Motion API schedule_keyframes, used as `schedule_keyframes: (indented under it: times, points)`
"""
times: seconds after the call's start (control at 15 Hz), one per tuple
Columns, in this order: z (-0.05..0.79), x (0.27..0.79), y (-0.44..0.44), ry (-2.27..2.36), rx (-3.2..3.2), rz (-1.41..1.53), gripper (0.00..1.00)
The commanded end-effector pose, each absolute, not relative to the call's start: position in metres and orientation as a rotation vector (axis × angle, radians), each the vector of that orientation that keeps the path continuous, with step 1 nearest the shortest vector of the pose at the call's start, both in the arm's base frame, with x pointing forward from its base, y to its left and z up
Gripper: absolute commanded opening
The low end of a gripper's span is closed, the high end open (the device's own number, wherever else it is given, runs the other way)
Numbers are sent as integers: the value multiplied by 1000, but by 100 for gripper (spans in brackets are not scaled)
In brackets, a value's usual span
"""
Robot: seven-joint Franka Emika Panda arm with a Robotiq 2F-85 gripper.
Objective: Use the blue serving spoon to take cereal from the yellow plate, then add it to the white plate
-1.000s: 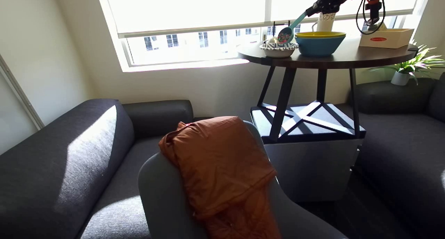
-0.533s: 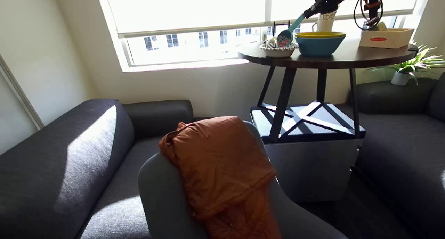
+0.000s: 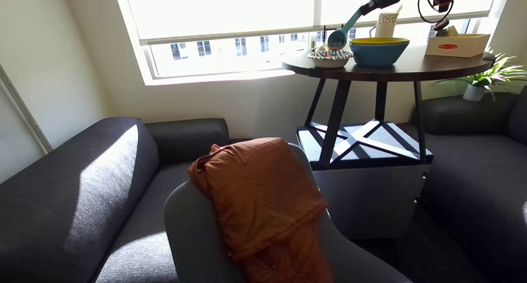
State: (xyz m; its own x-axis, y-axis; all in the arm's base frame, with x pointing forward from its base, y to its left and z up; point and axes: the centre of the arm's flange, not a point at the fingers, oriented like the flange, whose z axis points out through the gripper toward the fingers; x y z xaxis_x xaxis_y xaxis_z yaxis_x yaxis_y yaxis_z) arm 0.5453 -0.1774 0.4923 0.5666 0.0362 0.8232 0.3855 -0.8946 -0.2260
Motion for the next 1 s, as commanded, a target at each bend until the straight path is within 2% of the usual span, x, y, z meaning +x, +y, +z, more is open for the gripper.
schedule_keyframes:
  times: [0.0, 0.73, 0.93]
  points:
    - [499, 530, -163, -468, -2468, -1340, 2]
    - [504, 537, -135, -898, -2568, -1580, 2]
    - [509, 537, -132, -907, -2555, -1555, 2]
